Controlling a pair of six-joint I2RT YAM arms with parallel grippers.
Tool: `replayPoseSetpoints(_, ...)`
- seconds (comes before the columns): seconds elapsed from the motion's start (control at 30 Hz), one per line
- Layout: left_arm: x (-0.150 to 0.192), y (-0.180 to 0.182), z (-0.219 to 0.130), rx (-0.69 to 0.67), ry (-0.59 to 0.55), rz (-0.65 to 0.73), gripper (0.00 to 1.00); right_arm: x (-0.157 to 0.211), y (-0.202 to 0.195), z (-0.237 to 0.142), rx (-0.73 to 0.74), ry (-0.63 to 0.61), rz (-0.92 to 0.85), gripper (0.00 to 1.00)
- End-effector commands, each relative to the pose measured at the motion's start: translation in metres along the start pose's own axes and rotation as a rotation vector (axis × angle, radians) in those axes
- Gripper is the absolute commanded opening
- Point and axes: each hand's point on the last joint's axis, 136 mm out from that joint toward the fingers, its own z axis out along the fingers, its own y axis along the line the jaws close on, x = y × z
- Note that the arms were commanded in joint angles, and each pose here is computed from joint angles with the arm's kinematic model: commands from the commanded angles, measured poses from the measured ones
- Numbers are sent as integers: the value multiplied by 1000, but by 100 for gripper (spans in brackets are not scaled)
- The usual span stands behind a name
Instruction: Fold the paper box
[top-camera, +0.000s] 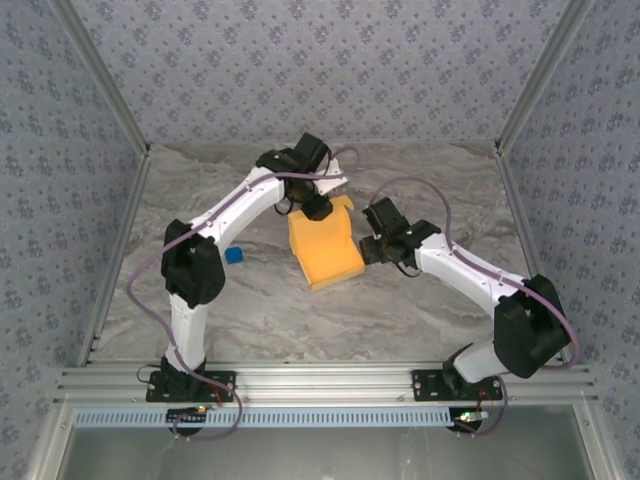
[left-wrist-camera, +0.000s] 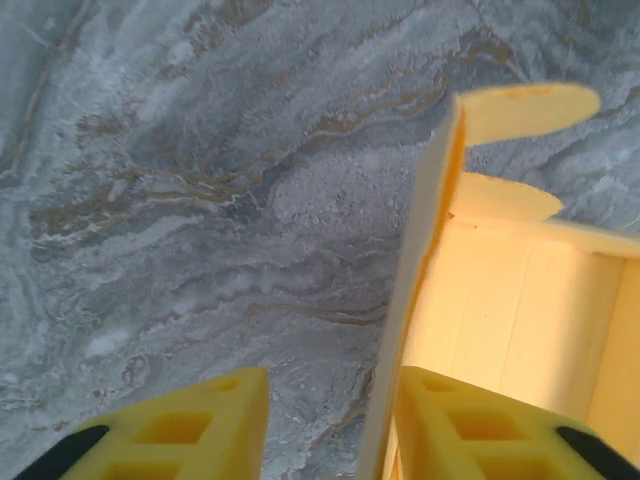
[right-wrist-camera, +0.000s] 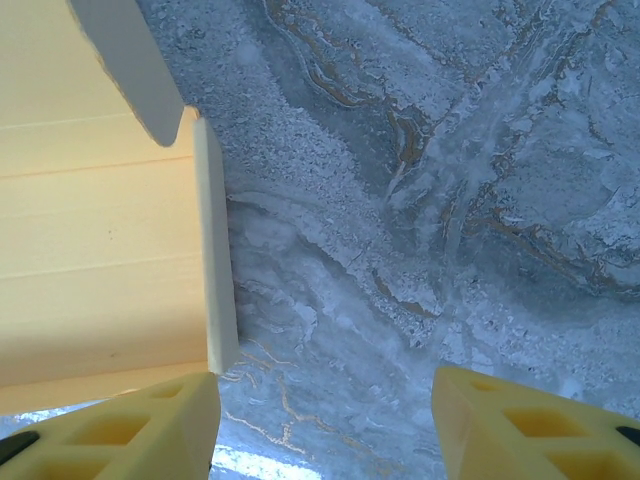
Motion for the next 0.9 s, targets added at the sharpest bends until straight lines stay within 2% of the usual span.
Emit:
replayPoseSetpoints(0.0, -15, -6, -45, 6, -85, -1, 45, -3, -1, -9, 5, -40, 12, 60)
replayPoseSetpoints(0.17, -8, -13, -78, 0, -177, -46, 56, -10, 10, -11, -29, -86, -7, 60)
replayPoseSetpoints(0.27, 9, -9, -96, -24, -247, -160, 58, -13, 24, -11, -49, -119, -50, 61)
replayPoseSetpoints(0.33, 29, 0, -105, -51, -311, -286, 59, -14, 29, -11, -49, -130, -68, 62)
replayPoseSetpoints(0.4, 62, 19, -109, -104, -367, -470, 60, -16, 31, -12, -57, -145, -70, 62)
replayPoseSetpoints(0.5, 131, 59, -103, -197, -413, -807, 68, -19, 31, -13, -62, -172, -70, 63)
replayPoseSetpoints(0.57, 178, 74, -87, -248, -365, -957, 71, -21, 34, -13, -77, -187, -72, 65)
replayPoseSetpoints(0.63, 203, 79, -70, -279, -278, -1011, 72, -22, 36, -13, -90, -197, -74, 67)
replayPoseSetpoints(0.73, 225, 81, -42, -306, -163, -1042, 74, -21, 39, -12, -103, -199, -86, 70)
replayPoseSetpoints(0.87, 238, 81, -11, -294, -90, -1076, 77, -16, 39, -10, -104, -198, -92, 72)
